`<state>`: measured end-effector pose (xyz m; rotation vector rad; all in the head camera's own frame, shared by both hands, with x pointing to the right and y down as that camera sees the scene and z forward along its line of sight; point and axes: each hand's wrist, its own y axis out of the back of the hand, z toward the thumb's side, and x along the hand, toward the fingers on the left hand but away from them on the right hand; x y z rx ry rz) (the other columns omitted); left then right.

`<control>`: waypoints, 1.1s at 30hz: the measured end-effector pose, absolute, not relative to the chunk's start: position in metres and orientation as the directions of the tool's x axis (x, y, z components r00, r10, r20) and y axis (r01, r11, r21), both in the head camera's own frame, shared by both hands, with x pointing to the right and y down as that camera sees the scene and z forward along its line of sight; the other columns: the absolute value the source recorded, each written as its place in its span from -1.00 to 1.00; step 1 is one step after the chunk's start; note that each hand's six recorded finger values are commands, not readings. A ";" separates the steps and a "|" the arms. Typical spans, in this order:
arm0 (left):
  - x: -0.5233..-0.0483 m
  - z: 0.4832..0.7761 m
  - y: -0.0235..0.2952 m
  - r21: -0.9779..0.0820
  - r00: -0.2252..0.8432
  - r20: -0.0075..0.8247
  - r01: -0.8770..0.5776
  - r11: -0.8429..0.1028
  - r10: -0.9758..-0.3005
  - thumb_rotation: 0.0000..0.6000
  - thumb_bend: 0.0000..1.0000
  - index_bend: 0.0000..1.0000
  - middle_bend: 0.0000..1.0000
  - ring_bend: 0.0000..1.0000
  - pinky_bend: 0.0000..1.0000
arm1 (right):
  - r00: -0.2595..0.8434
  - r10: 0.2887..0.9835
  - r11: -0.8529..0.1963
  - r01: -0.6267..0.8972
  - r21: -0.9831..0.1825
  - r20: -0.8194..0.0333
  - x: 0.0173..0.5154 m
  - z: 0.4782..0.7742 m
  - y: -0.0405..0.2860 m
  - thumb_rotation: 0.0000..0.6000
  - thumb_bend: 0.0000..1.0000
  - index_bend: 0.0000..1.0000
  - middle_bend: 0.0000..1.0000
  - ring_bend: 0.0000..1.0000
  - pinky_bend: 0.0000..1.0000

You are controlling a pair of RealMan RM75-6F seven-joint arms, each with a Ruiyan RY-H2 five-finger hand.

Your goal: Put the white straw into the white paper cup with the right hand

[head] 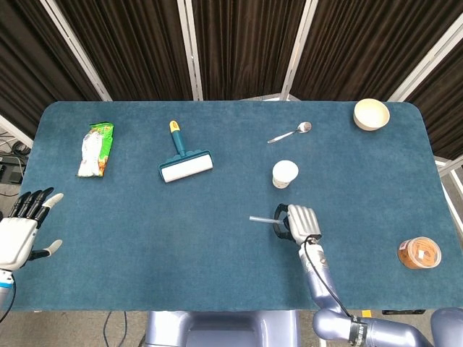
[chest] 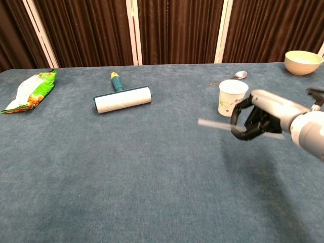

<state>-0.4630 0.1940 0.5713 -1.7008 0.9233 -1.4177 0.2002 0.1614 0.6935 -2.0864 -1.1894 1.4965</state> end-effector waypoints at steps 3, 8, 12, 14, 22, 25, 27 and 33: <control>-0.463 0.571 0.194 -0.875 0.137 0.467 -0.073 -0.479 -0.874 1.00 -0.51 -0.76 -1.00 -1.00 -1.00 | 0.134 0.781 -0.558 0.589 -0.585 -0.610 0.198 0.678 0.155 1.00 -0.14 0.13 1.00 0.89 0.83; -0.463 0.571 0.194 -0.876 0.137 0.466 -0.071 -0.477 -0.874 1.00 -0.52 -0.76 -1.00 -1.00 -1.00 | 0.159 0.806 -0.394 0.863 -0.316 -0.571 0.197 0.654 0.138 1.00 -0.14 0.15 1.00 0.89 0.82; -0.463 0.571 0.195 -0.877 0.135 0.465 -0.068 -0.476 -0.875 1.00 -0.52 -0.76 -1.00 -1.00 -1.00 | 0.162 0.824 -0.226 0.973 -0.051 -0.543 0.199 0.640 0.117 1.00 -0.14 0.17 1.00 0.89 0.81; -0.463 0.571 0.194 -0.877 0.134 0.464 -0.067 -0.476 -0.876 1.00 -0.52 -0.76 -1.00 -1.00 -1.00 | 0.157 0.833 -0.140 0.987 0.073 -0.531 0.202 0.634 0.102 1.00 -0.14 0.17 1.00 0.89 0.81; -0.463 0.571 0.194 -0.878 0.132 0.463 -0.066 -0.474 -0.877 1.00 -0.52 -0.76 -1.00 -1.00 -1.00 | 0.060 0.823 0.060 0.980 0.191 -0.566 0.224 0.655 0.054 1.00 -0.14 0.18 1.00 0.89 0.80; -0.463 0.572 0.194 -0.878 0.130 0.463 -0.066 -0.474 -0.877 1.00 -0.52 -0.76 -1.00 -1.00 -1.00 | 0.022 0.813 0.104 0.978 0.182 -0.582 0.230 0.665 0.044 1.00 -0.14 0.18 1.00 0.89 0.80; -0.463 0.572 0.194 -0.878 0.130 0.463 -0.067 -0.474 -0.876 1.00 -0.52 -0.76 -1.00 -1.00 -1.00 | 0.000 0.807 0.129 0.976 0.176 -0.591 0.233 0.672 0.039 1.00 -0.14 0.18 1.00 0.89 0.80; -0.464 0.572 0.194 -0.878 0.128 0.464 -0.068 -0.475 -0.877 1.00 -0.52 -0.76 -1.00 -1.00 -1.00 | -0.030 0.791 0.163 0.973 0.162 -0.611 0.233 0.687 0.028 1.00 -0.15 0.19 1.00 0.89 0.80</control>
